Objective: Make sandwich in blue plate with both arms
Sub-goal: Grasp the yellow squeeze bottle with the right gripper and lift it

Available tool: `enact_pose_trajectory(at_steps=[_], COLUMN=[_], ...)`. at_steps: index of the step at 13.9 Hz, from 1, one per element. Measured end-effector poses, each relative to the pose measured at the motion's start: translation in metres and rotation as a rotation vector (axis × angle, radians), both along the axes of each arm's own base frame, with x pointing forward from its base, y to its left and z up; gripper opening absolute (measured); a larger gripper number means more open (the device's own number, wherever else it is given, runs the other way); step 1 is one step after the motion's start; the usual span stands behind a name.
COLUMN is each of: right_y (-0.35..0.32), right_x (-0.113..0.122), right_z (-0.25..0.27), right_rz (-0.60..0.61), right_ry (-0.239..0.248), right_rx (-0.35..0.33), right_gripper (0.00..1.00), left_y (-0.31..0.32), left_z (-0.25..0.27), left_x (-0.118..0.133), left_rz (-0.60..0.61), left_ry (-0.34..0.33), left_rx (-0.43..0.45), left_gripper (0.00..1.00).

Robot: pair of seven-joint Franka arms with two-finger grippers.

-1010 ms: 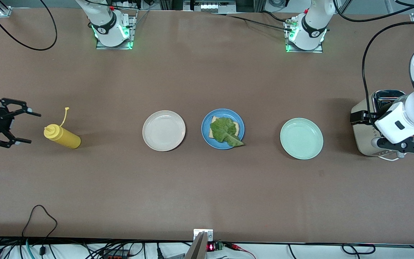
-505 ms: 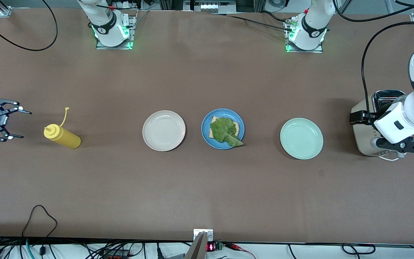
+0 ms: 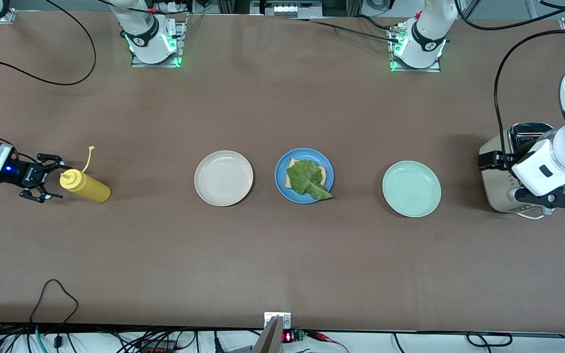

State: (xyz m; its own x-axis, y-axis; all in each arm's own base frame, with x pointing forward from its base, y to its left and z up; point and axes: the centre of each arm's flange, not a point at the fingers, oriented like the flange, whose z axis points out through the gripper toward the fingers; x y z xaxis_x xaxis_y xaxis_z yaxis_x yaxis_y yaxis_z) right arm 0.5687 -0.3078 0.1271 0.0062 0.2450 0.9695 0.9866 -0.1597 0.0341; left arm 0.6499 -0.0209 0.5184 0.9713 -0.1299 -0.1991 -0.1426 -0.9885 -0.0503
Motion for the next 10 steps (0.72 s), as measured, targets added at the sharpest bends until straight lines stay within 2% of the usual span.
enact_pose_trajectory(at_steps=[3, 10], right_y=[0.014, 0.074], right_x=[0.009, 0.026], right_z=[-0.01, -0.046], right_rz=[0.002, 0.031], right_ry=[-0.021, 0.007], right_rx=[0.036, 0.133], right_gripper=[1.0, 1.0], left_y=[0.0, 0.001], left_z=[0.0, 0.0], left_x=[0.0, 0.0], left_rz=[0.0, 0.002], left_ry=[0.0, 0.0], left_rx=[0.0, 0.001], left_gripper=[1.0, 1.0])
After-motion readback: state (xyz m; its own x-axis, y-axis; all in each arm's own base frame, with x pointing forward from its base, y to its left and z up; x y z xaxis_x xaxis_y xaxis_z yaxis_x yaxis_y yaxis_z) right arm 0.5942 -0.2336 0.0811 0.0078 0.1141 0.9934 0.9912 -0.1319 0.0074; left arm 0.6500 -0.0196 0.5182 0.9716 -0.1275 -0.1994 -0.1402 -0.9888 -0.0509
